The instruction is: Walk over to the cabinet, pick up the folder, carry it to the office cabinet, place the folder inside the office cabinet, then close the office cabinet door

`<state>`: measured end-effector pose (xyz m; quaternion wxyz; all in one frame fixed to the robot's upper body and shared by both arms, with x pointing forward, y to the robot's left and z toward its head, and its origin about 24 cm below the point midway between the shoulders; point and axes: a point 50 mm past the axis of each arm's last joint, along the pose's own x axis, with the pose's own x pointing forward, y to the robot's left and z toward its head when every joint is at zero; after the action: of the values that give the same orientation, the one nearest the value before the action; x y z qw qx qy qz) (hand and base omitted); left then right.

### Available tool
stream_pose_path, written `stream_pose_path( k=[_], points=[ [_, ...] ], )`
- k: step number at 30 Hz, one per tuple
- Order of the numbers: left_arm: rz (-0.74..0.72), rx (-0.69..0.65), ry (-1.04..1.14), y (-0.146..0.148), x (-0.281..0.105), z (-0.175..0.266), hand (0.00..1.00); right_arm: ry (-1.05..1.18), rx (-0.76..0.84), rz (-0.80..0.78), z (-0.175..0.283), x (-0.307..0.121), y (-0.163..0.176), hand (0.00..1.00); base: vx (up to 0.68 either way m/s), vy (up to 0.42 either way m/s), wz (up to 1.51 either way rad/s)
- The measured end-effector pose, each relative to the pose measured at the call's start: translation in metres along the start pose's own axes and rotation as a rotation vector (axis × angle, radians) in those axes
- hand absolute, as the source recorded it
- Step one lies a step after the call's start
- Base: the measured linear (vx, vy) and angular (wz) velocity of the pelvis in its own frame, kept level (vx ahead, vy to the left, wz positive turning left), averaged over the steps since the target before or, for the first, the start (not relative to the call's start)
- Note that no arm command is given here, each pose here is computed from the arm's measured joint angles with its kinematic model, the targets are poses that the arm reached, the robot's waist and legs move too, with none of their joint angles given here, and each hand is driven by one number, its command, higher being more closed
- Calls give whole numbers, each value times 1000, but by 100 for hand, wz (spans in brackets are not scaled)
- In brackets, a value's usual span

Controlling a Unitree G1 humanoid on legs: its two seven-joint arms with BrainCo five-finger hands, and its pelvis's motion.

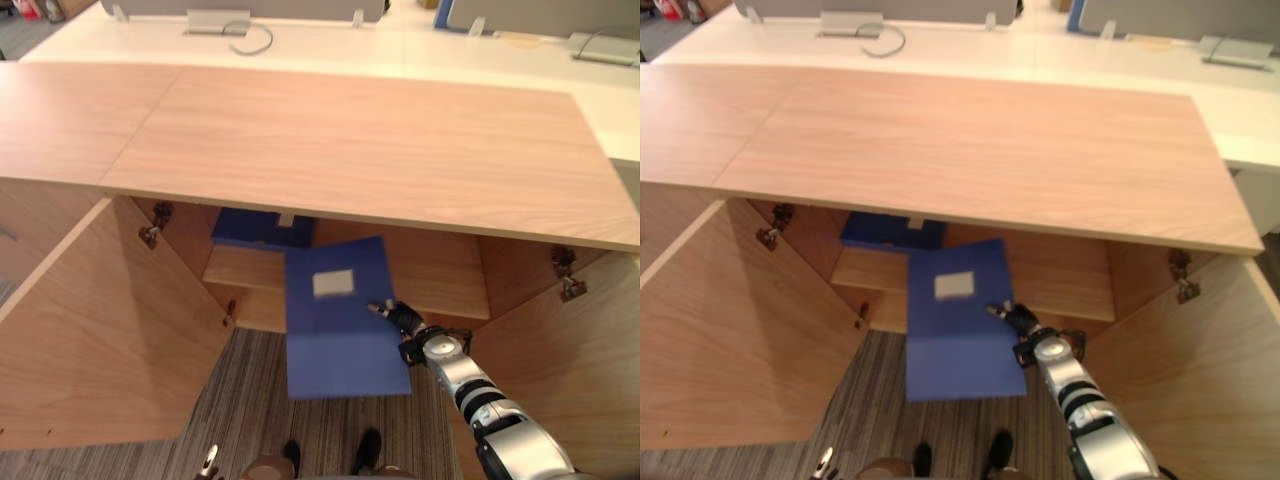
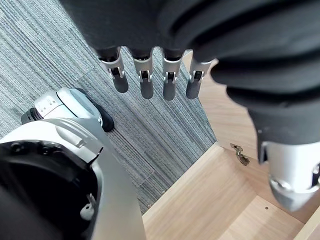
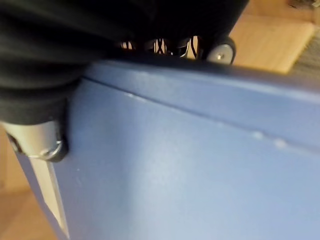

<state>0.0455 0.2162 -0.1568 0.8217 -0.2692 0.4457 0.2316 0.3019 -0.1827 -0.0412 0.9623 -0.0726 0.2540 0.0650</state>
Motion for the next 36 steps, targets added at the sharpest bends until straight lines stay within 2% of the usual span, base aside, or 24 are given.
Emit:
stream_pose_path(
  k=[1,3,6,10,15,21,27,32,36],
  points=[
    [-5,-3,-1,-2,1,1,0,-10,67,-23,2,0,-2,100,9,33,22],
    [-24,-4,-17,-10,2,4,0,-65,369,-91,17,5,-8,100,22,23,19],
    [-38,-26,-37,-16,3,7,0,-143,641,-133,37,8,-16,100,13,6,20],
    [-74,-48,-44,-28,3,7,0,-319,1082,-184,77,10,-36,100,4,-5,7],
    [-90,-42,-40,-35,4,6,0,-562,1425,-242,126,-2,-69,100,-21,-19,12],
    [-142,-8,-44,-46,0,6,0,-771,1714,-290,177,-26,-109,100,22,-5,15],
    [-125,-40,-54,-46,-3,5,0,-934,1692,-226,249,-61,-138,100,7,-19,3],
    [-33,-70,-46,-31,-4,1,0,-938,1553,-175,287,-71,-128,100,21,-24,-12],
    [77,-150,-24,-17,-5,-7,0,-909,1422,-154,315,-76,-110,100,-17,-16,-25]
  ],
)
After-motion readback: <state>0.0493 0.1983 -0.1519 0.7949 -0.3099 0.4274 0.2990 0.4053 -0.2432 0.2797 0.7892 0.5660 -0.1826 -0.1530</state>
